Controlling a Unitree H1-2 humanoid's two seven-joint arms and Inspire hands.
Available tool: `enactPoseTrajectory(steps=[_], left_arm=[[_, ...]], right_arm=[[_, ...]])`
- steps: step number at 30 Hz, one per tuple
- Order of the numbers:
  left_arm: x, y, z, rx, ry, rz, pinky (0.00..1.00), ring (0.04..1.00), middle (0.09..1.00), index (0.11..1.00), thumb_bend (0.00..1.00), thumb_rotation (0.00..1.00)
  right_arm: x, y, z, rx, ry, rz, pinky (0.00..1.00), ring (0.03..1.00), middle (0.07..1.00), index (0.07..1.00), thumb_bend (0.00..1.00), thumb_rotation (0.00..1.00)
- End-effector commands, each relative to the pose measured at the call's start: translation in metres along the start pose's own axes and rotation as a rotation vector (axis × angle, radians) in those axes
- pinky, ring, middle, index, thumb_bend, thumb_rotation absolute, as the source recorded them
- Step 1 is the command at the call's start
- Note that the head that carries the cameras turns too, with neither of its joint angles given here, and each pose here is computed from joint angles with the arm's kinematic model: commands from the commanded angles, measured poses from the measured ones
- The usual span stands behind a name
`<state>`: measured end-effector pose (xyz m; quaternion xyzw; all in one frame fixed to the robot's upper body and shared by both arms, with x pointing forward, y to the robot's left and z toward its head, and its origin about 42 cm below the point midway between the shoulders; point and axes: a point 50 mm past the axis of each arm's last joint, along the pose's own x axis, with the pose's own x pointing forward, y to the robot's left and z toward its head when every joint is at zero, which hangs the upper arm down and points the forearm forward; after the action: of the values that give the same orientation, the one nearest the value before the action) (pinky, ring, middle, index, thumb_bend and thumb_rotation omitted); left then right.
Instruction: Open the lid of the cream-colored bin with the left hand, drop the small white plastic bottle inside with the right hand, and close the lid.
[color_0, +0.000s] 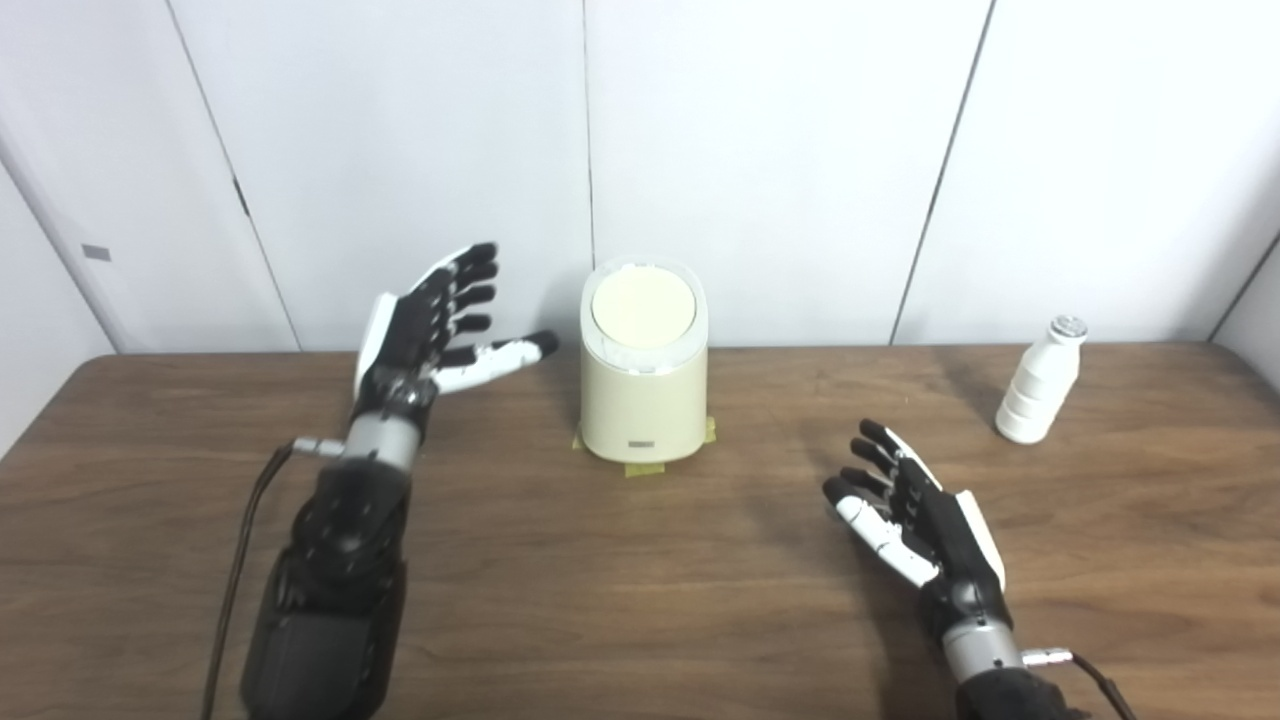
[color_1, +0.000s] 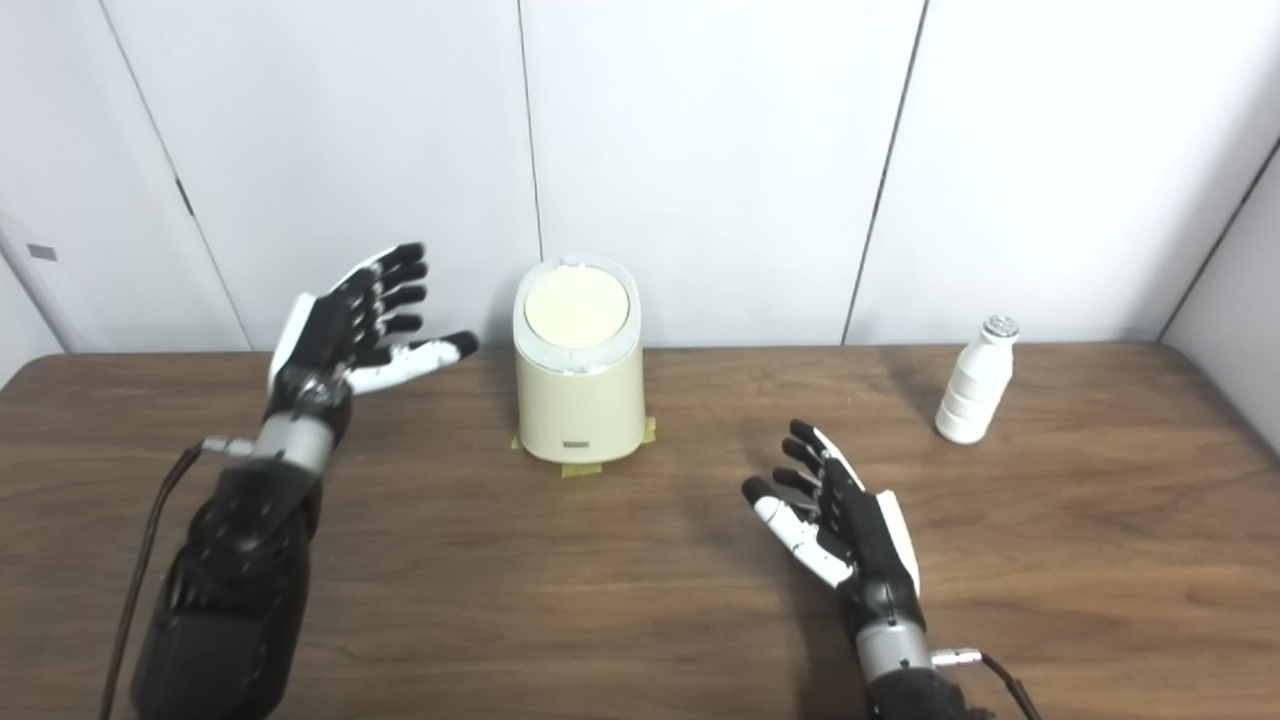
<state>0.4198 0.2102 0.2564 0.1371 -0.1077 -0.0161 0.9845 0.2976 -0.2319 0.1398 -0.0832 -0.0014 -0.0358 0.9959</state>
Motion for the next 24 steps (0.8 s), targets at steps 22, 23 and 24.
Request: enactPoseTrajectory(steps=[22,23,24], left_arm=[[0.094,-0.039,0.053,0.176,-0.054,-0.104,0.76,0.850,0.880,0.931,0.89,0.16],[0.096,-0.042,0.053,0.193,-0.050,-0.110,0.75,0.847,0.878,0.922,0.88,0.16],[0.098,-0.044,0.052,0.204,-0.046,-0.115,0.74,0.845,0.875,0.916,0.88,0.16]], right_arm=[[0.011,0.002,0.018,-0.022,-0.107,-0.013,0.65,0.818,0.878,0.880,0.52,0.46],[0.011,0.002,0.018,-0.022,-0.108,-0.012,0.65,0.818,0.878,0.880,0.52,0.45],[0.011,0.003,0.018,-0.022,-0.109,-0.011,0.65,0.819,0.878,0.880,0.52,0.45]])
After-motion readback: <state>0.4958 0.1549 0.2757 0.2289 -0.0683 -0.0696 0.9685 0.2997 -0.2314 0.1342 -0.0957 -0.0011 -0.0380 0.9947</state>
